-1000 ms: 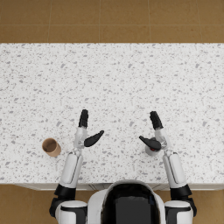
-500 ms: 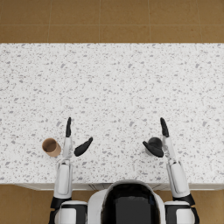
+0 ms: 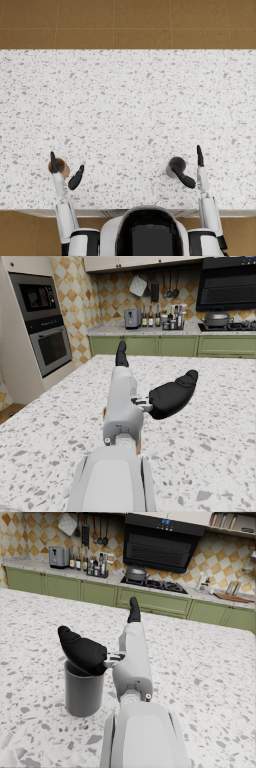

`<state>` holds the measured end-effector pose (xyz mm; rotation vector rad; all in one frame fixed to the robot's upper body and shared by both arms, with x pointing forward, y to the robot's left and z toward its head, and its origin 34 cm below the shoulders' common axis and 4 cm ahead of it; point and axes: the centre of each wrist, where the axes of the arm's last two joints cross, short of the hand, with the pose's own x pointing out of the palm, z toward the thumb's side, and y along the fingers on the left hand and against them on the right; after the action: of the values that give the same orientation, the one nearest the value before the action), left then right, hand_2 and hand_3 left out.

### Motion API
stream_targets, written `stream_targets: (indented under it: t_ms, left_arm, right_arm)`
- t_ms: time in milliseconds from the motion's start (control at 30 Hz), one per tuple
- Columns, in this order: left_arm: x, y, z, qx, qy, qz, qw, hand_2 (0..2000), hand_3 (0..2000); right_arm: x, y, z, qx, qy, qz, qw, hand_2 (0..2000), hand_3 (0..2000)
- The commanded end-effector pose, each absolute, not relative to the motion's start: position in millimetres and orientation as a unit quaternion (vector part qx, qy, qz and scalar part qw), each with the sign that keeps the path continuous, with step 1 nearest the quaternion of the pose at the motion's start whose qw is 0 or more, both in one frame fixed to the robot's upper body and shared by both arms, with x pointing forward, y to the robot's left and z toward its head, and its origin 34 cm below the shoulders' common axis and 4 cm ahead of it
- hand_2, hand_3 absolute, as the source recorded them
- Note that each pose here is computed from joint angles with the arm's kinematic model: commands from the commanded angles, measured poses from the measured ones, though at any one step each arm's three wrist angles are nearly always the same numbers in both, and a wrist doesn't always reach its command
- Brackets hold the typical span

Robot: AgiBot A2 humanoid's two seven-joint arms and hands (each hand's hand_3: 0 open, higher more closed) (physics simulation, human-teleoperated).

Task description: Pick up two cups and pour the berry on the right into the cup on the left

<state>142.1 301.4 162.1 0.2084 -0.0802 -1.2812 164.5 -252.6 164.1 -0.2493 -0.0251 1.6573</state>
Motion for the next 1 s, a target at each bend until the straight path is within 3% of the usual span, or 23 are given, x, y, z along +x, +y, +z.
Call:
stream_targets:
  t_ms: [33, 267, 400, 1000]
  left_arm:
    - [130.2, 308.9, 153.3, 0.079, -0.027, -0.573, 0.815, 0, 0]
    - [131.1, 324.1, 137.4, 0.083, 0.029, -0.548, 0.832, 0, 0]
    - [130.7, 331.9, 122.2, 0.063, 0.051, -0.537, 0.84, 0, 0]
    - [148.6, 342.2, 84.3, 0.005, 0.08, -0.534, 0.842, 0, 0]
  right_arm:
    - [163.0, -255.2, 154.8, -0.096, 0.002, 0.733, 0.673, 0, 0]
    - [164.3, -248.9, 137.9, -0.066, 0.015, 0.74, 0.669, 0, 0]
    - [162.7, -242.8, 127.0, -0.046, 0.024, 0.747, 0.662, 0, 0]
    - [177.6, -238.3, 84.4, 0.019, 0.053, 0.746, 0.663, 0, 0]
